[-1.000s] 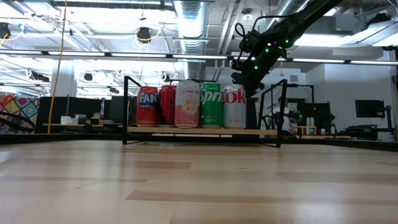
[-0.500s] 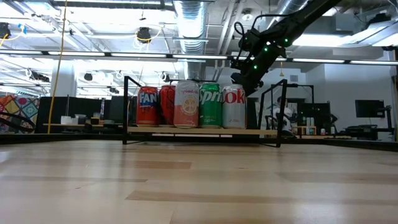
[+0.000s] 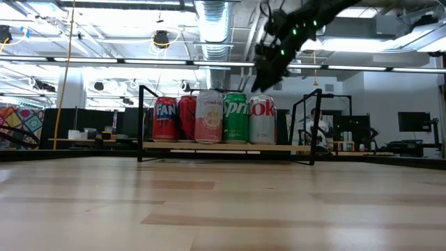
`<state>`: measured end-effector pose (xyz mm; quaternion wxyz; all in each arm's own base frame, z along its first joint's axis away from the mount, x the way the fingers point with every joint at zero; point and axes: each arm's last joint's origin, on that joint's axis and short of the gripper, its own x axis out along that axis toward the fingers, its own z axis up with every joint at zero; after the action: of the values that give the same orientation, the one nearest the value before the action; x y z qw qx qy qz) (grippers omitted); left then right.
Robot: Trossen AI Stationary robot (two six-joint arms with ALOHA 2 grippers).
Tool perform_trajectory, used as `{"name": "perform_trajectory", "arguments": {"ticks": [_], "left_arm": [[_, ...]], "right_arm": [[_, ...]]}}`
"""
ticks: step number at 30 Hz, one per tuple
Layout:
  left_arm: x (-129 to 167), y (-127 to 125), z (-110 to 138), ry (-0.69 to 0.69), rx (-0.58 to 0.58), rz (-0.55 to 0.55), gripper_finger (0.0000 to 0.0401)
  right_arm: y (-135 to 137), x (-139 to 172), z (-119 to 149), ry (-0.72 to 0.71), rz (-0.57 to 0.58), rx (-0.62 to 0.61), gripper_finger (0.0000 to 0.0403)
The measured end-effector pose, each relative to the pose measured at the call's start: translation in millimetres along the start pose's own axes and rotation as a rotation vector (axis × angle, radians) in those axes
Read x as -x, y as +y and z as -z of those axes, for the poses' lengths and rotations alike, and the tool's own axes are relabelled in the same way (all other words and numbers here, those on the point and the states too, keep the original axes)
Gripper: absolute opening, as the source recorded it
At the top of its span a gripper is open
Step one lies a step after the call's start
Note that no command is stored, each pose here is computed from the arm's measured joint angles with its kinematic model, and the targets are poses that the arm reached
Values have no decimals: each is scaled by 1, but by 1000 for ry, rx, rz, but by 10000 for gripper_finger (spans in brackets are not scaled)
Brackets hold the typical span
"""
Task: Place canned beverage on shelf
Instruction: Adjust the soda cans on the shelf
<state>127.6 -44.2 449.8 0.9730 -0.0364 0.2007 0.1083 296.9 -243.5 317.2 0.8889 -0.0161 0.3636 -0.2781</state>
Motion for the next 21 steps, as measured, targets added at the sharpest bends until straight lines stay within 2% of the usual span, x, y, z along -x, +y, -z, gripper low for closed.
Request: {"name": "perform_trajectory", "arguments": {"ticks": [2,5,8,10,12,17,21], "left_arm": [[-1,0,0,-6,-11,-30,325],[-7,-3,-1,-9,-33,-82,325],[-14,-8,0,17,-93,-90,325],[-18,-11,1,32,-114,-95,325],[-21,-13,1,40,-128,-96,325],[-24,-15,1,46,-122,-99,325],[-23,-15,1,42,-97,-92,325]], "right_arm": [[5,13,-12,-7,-22,22,345],[21,29,-30,-59,-125,57,345],[50,39,-41,-114,-259,95,341],[78,42,-46,-135,-310,152,334],[105,43,-47,-123,-285,228,324],[172,34,-50,-151,-132,436,282],[205,19,-47,-172,-132,482,222]]}}
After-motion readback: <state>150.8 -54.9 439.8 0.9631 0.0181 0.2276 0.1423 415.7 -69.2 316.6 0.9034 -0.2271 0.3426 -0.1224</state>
